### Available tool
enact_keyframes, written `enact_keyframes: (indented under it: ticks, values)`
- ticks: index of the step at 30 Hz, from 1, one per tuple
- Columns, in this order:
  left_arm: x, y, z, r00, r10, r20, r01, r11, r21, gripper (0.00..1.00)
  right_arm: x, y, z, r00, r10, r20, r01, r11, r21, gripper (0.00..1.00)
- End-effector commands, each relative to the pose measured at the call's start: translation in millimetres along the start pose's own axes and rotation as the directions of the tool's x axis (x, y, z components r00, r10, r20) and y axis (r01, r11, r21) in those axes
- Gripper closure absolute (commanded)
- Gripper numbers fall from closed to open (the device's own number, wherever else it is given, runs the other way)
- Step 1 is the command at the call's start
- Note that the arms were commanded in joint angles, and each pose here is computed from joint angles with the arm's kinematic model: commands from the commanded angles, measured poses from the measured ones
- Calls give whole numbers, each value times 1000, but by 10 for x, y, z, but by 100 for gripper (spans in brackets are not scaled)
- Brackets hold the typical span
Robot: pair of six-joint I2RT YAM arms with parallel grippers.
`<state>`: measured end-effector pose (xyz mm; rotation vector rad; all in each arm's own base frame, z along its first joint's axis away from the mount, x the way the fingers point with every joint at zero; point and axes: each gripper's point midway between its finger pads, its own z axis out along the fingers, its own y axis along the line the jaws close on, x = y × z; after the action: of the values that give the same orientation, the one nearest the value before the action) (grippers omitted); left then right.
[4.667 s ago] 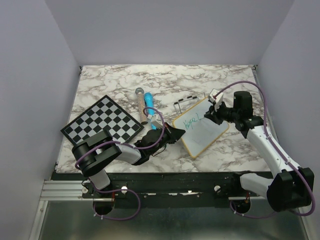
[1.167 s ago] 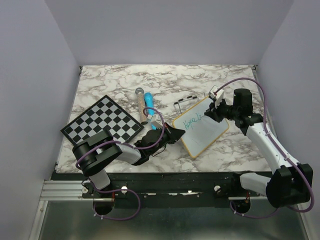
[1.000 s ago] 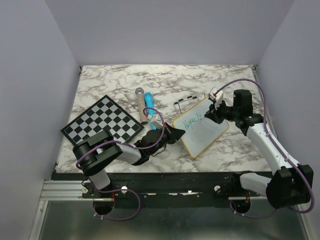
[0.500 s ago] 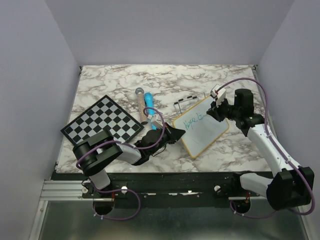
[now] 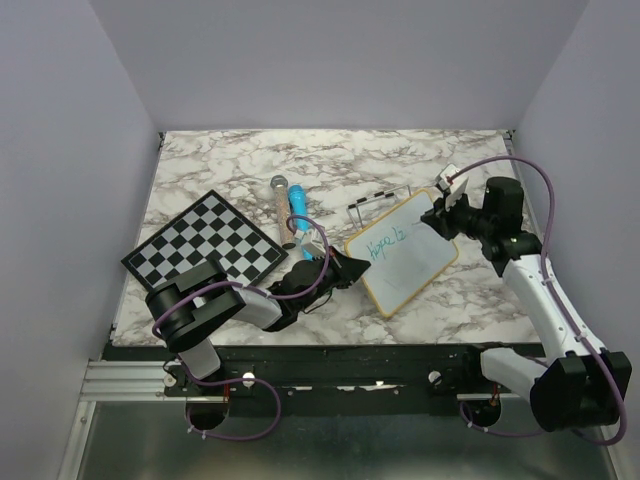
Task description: Write a sentence on the whiteboard
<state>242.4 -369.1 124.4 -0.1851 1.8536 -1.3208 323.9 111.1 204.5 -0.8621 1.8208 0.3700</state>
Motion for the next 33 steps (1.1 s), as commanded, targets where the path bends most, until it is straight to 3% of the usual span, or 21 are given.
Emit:
enact_keyframes:
  ticks: [1,19,33]
  values:
    - [120,60,-44,998,33,-48,-33,999,6,100,8,20,-3,999,26,30,-25,999,-32,99]
    - [121,36,-25,998,25,-49,-24,1000,13,100,131,47,111,997,69,14,-67,991,-114,99]
    - [119,19,-19,999,19,-50,-18,1000,19,100,202,-62,194,995,99,-4,-99,993,-71,100]
